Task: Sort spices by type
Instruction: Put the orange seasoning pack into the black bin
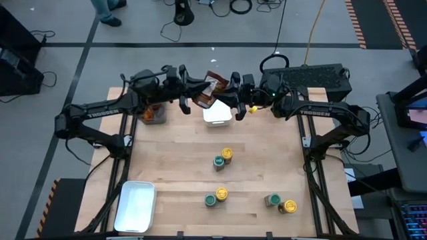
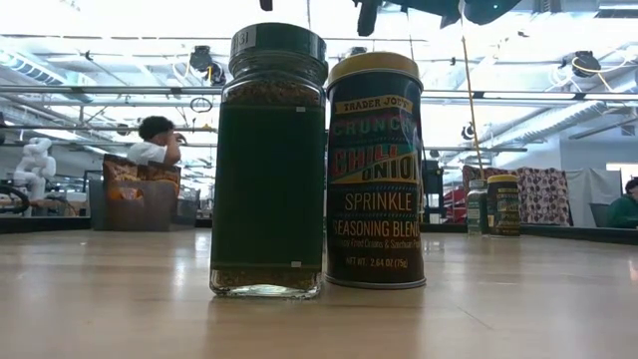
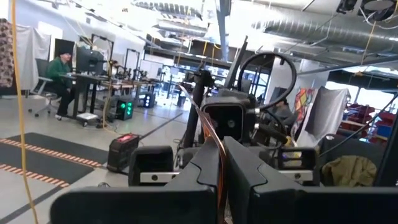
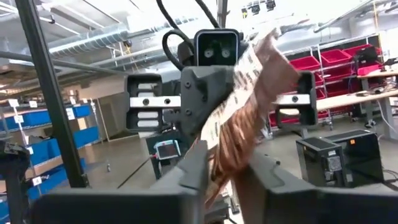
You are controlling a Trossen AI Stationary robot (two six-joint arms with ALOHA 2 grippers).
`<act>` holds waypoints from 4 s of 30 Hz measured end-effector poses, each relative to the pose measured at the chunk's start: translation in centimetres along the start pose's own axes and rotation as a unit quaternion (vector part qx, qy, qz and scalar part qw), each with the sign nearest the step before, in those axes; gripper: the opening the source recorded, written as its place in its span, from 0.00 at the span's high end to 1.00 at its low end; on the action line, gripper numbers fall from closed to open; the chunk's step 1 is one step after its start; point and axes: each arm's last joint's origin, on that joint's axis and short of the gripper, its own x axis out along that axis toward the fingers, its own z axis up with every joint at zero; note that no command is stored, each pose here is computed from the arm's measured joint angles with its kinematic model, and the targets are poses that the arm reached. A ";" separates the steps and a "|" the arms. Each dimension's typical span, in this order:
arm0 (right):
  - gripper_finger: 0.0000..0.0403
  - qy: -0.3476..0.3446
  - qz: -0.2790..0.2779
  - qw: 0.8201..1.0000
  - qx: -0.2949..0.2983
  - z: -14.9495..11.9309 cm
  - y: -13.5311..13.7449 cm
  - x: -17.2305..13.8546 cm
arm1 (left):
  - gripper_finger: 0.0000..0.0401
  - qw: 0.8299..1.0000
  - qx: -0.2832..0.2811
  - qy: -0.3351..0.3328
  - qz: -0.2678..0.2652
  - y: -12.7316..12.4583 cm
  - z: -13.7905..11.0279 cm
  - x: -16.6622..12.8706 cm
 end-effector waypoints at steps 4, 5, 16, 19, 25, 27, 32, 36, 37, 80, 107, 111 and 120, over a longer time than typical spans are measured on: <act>0.98 0.000 0.000 1.000 -0.015 0.0 0.0 0.0 | 0.94 1.000 -0.004 0.009 0.003 0.0 -0.2 0.0; 0.98 0.000 0.000 1.000 -0.016 0.0 0.0 0.0 | 0.92 1.000 -0.005 0.015 0.005 0.1 -0.3 0.0; 1.00 0.048 -0.029 0.997 -0.050 -0.2 -0.8 -0.6 | 0.54 0.996 -0.019 0.089 0.013 0.2 -0.5 -1.4; 1.00 0.096 -0.043 0.992 -0.070 -0.7 -0.9 -1.1 | 0.49 0.995 -0.019 0.099 0.026 0.1 1.1 -2.7; 1.00 0.190 -0.076 0.972 -0.115 -2.0 -0.9 -1.9 | 0.45 0.984 -0.027 0.169 0.053 0.1 3.4 -5.0; 1.00 0.225 -0.082 0.962 -0.132 -2.8 -0.8 -2.0 | 0.45 0.981 -0.013 0.189 0.049 -0.1 3.7 -4.9; 1.00 0.281 -0.135 0.919 -0.241 -4.3 0.1 -1.9 | 0.45 0.971 0.001 0.238 0.029 -0.3 2.4 -2.7; 1.00 0.298 -0.252 0.844 -0.368 -4.3 0.8 -1.7 | 0.45 0.952 -0.163 0.224 0.129 0.9 1.4 -0.6; 1.00 0.304 -0.279 0.819 -0.399 -4.2 1.0 -1.7 | 0.45 0.939 -0.217 0.218 0.152 1.2 1.0 -0.3; 1.00 0.369 -0.352 0.652 -0.561 -6.7 2.3 -0.1 | 0.47 0.816 -0.471 0.183 0.282 3.7 -5.4 4.1; 1.00 0.366 -0.348 0.656 -0.562 -6.9 2.9 0.0 | 0.86 0.844 -0.441 0.172 0.250 3.7 -5.3 4.8; 0.99 0.365 -0.348 0.656 -0.562 -6.9 2.9 0.0 | 0.98 0.851 -0.428 0.176 0.246 3.6 -5.3 4.9; 0.87 0.375 -0.335 0.640 -0.581 -6.9 2.9 0.0 | 0.99 0.853 -0.425 0.177 0.244 3.6 -5.3 4.9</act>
